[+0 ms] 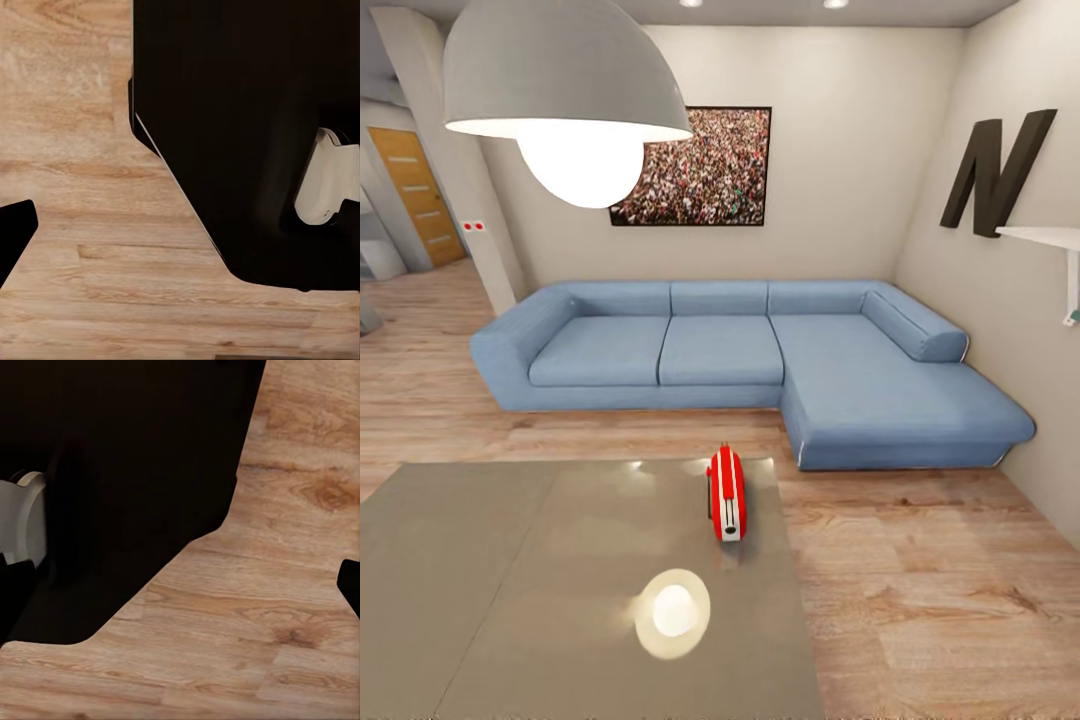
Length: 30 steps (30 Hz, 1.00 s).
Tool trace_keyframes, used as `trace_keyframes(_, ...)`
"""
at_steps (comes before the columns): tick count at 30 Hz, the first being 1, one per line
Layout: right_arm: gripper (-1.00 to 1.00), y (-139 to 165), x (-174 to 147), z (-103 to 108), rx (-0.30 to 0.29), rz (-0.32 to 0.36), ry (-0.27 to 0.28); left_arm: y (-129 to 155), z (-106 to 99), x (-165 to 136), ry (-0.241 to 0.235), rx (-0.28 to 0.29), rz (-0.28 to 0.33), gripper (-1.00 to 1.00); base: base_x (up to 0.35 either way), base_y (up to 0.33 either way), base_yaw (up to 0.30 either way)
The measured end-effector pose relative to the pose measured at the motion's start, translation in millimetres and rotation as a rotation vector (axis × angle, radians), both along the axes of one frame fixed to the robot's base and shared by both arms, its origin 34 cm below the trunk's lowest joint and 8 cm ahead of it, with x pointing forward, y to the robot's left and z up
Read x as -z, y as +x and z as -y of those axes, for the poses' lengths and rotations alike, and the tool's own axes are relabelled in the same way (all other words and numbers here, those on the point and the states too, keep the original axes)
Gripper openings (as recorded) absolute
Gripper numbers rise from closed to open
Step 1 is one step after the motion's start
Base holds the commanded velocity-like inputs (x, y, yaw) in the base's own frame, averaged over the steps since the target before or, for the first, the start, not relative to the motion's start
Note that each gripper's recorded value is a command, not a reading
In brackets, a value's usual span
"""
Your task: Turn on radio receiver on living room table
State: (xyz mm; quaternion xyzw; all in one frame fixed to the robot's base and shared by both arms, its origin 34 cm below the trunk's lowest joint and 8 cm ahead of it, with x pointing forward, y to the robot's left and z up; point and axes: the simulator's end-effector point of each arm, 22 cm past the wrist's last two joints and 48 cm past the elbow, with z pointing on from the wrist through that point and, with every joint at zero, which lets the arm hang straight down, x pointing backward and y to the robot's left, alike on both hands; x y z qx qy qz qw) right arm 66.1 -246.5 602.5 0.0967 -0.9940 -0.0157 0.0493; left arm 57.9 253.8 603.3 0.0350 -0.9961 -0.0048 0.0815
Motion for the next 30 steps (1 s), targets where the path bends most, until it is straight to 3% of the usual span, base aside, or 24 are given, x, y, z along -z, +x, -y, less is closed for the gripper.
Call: trace_keyframes(30, 1.00, -18.8, -3.1, 0.0, 0.000, -0.049, 0.000, -18.3, -0.5, -3.4, -0.002, 0.001, -0.047, 1.00, 0.000, 0.000, 0.000)
